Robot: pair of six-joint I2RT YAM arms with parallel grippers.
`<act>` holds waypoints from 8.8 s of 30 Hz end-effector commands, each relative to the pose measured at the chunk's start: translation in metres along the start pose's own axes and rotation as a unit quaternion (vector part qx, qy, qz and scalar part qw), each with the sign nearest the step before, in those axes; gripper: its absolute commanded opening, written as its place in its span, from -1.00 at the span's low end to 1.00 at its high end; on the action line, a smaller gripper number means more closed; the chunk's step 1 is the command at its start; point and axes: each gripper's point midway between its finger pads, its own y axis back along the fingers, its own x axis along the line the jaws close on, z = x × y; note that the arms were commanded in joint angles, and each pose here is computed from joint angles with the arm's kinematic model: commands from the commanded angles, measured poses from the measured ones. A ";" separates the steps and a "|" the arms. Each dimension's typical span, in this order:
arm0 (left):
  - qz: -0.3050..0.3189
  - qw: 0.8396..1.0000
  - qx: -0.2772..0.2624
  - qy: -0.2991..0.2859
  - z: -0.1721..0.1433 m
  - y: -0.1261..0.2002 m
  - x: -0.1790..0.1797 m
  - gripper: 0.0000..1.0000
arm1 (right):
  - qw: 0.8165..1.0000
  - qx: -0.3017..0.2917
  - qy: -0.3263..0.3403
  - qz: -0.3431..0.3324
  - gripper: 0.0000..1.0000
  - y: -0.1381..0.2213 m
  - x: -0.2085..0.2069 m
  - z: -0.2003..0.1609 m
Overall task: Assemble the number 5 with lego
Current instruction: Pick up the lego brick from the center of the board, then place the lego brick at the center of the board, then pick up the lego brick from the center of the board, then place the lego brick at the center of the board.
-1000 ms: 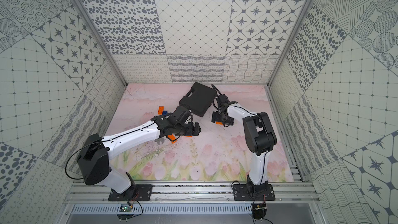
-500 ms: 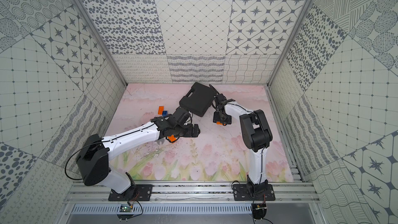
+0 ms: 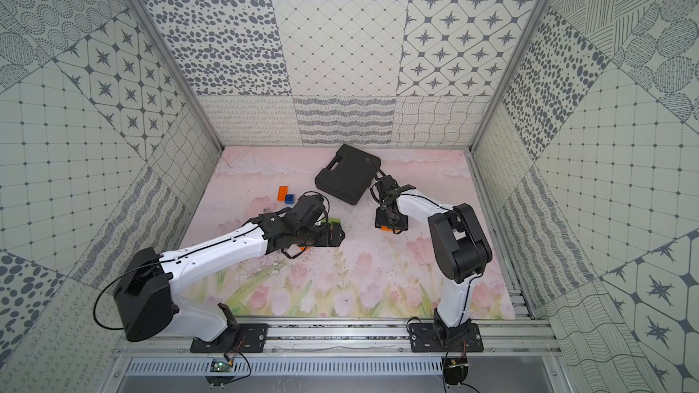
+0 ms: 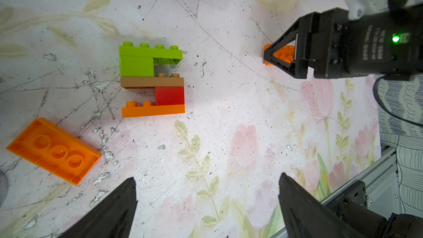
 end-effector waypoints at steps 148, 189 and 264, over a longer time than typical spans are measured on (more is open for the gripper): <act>0.220 0.953 0.100 0.181 0.023 -0.027 0.203 0.05 | 0.983 -0.094 0.009 0.160 0.98 0.067 0.095 -0.108; 0.074 0.991 0.105 0.044 -0.053 -0.035 -0.021 -0.54 | 0.985 -0.081 -0.133 0.068 0.98 0.047 0.000 -0.115; 0.014 0.983 -0.181 0.019 0.016 0.033 0.012 0.44 | 0.991 -0.035 -0.112 0.060 0.31 0.035 0.039 -0.069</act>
